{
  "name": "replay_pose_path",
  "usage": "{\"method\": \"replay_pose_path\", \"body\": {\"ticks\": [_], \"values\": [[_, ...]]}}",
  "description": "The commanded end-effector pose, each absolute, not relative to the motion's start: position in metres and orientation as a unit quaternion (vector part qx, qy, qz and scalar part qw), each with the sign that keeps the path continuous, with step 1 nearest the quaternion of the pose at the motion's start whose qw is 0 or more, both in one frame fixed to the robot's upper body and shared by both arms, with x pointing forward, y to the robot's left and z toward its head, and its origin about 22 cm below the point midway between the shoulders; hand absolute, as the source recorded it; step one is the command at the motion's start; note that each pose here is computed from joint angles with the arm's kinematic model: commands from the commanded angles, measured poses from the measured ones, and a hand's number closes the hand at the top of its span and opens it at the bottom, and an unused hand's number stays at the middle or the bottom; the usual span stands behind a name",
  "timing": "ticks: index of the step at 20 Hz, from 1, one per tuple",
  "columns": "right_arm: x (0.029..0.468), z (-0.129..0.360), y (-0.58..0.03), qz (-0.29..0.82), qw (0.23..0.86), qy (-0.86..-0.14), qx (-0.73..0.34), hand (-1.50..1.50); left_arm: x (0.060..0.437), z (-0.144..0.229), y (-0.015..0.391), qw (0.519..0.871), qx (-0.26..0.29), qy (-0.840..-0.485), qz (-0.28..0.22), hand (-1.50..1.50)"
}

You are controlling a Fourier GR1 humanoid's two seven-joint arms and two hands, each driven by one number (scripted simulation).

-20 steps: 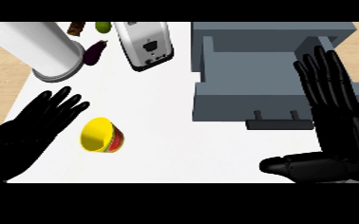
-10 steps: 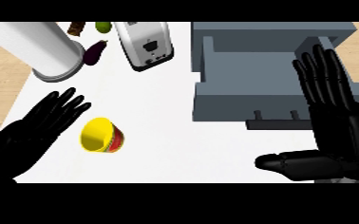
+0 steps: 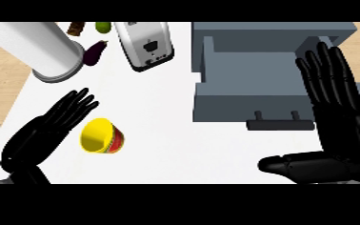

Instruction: Pick up the cup, place it into the drawer and close the drawer

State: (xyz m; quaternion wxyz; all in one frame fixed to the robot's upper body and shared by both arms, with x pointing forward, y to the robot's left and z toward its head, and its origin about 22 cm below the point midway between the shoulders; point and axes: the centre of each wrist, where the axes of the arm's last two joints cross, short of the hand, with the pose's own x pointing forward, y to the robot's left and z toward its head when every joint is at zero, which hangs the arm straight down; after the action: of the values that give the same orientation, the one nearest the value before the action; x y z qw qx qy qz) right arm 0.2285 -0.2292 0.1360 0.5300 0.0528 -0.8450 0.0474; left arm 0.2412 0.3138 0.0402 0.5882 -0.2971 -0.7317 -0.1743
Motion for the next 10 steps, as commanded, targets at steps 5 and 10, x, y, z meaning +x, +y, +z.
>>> {"method": "replay_pose_path", "body": {"ticks": [5, 10], "values": [[0.222, 0.144, -0.243, 0.049, 0.531, -0.844, 0.059, -1.5, 0.251, -0.002, 0.337, 0.609, -0.268, -0.728, -0.166, -1.5], [0.24, 0.152, -0.25, 0.053, 0.53, -0.844, 0.055, -1.5, 0.276, -0.01, 0.34, 0.614, -0.264, -0.722, -0.177, -1.5]]}}
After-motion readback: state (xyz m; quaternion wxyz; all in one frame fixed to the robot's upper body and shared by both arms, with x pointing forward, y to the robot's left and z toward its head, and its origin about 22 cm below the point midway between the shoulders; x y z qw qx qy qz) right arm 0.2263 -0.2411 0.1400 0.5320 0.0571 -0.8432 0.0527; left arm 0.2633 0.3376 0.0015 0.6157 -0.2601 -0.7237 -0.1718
